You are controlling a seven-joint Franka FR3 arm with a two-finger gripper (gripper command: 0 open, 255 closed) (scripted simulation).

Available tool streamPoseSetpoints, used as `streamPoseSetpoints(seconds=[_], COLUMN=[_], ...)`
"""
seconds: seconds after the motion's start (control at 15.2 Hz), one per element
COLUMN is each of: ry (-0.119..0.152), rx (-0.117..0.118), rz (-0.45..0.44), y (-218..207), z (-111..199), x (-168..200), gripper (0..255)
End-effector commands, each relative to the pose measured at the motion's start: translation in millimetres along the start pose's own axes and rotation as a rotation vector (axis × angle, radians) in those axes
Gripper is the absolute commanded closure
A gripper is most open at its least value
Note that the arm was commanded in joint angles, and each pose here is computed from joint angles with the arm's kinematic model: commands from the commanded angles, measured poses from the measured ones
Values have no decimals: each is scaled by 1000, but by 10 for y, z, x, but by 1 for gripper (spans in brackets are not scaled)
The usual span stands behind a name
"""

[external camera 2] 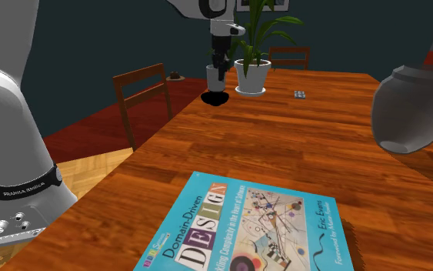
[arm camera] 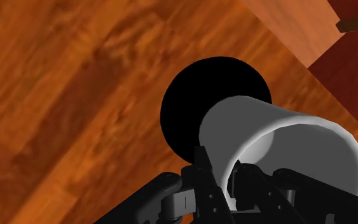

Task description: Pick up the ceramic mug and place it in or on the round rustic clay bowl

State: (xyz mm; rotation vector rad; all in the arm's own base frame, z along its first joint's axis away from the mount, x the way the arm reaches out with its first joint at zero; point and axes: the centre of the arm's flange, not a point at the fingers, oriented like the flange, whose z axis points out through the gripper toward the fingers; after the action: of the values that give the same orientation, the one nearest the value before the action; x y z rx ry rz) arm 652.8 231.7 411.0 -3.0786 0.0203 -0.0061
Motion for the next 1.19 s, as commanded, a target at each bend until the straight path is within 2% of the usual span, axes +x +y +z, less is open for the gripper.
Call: streamPoseSetpoints(seconds=[0.0,0.53,0.59,0.92,1.12], ry=[1,1,1,1,1], rx=[0,0,0,0,0], rz=[0,0,0,0,0], y=[6,6,6,6,6], z=[124,124,123,124,-272], x=[7,7,6,7,6], gripper=[255,255,0,0,0])
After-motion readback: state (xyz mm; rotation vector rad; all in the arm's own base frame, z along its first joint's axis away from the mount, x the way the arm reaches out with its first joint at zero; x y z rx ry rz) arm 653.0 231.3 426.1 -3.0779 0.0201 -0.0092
